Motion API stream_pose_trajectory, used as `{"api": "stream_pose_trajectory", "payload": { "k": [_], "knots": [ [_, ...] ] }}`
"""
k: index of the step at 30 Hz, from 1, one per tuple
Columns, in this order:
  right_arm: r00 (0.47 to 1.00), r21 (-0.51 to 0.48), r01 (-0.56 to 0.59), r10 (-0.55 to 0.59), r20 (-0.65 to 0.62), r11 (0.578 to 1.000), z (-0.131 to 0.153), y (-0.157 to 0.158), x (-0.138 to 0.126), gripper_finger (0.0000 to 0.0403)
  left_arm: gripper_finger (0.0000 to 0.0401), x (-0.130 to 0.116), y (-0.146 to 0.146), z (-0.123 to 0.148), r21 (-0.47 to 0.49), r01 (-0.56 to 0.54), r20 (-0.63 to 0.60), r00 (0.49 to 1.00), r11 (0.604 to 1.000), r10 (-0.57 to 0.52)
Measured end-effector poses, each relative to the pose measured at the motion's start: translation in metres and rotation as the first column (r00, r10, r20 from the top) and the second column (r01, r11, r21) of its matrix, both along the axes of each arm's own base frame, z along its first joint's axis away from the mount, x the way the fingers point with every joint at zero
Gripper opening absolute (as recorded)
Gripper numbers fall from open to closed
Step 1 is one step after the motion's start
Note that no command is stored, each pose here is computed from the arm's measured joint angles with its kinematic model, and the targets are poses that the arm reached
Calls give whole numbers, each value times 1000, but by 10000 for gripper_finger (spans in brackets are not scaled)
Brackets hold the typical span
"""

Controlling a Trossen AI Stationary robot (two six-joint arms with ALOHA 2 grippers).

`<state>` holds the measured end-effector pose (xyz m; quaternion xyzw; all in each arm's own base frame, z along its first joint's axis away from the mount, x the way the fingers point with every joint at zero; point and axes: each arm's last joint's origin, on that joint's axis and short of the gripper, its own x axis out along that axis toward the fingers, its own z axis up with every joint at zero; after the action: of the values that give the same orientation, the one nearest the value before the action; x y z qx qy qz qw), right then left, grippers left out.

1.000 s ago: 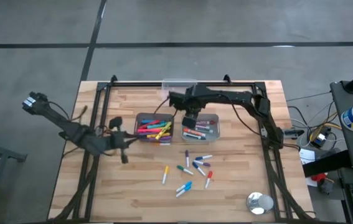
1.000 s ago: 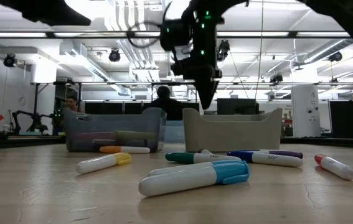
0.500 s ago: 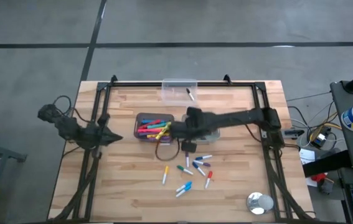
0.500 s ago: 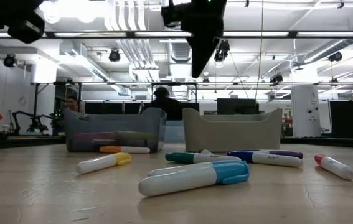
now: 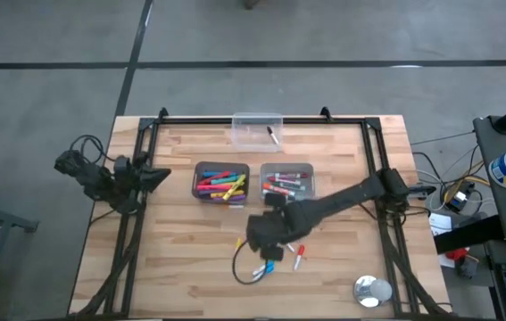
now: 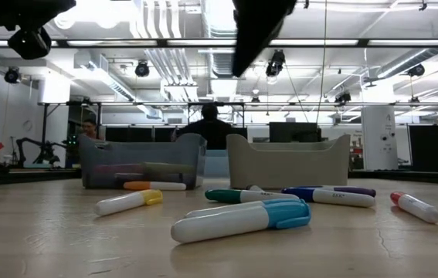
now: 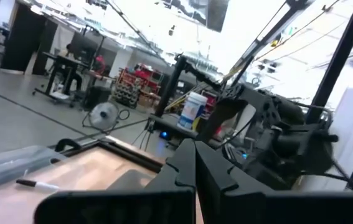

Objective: Pick & Place Markers
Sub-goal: Put the small green highlighter pen into the transparent bin

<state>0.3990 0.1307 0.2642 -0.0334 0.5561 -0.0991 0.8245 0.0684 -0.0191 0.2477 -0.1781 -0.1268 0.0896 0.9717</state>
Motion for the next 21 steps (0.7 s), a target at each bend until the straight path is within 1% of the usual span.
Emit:
{"api": "stream_pose_trajectory", "payload": {
  "k": [2, 5, 8, 11, 13, 16, 21],
  "knots": [
    [997, 24, -48, 46, 62, 999, -5, 10, 4, 63, 0, 1, -1, -1, 9, 3, -12, 1000, 1000, -2],
    [988, 111, -93, 77, 137, 989, -10, 18, 11, 81, 0, 2, -1, -1, 10, 6, -13, 1000, 1000, -6],
    [986, 189, -33, 0, 169, 981, -18, 16, 16, 108, 0, 2, -1, -1, 13, 7, -17, 1000, 1000, -7],
    [985, 216, 60, -92, 145, 975, -34, 11, 14, 134, 0, 2, -2, -2, 14, 7, -18, 1000, 1000, -7],
    [983, 226, 79, -114, 145, 971, -45, 10, 13, 145, 0, 2, -2, -2, 15, 7, -20, 1000, 1000, -7],
    [985, 223, 99, -126, 114, 970, -60, 11, 7, 149, 0, 2, -2, -2, 15, 7, -20, 1000, 1000, -7],
    [982, 227, 156, -176, 73, 961, -81, 9, -1, 136, 0, 2, -2, -2, 15, 7, -20, 1000, 1000, -7]
  ]
}}
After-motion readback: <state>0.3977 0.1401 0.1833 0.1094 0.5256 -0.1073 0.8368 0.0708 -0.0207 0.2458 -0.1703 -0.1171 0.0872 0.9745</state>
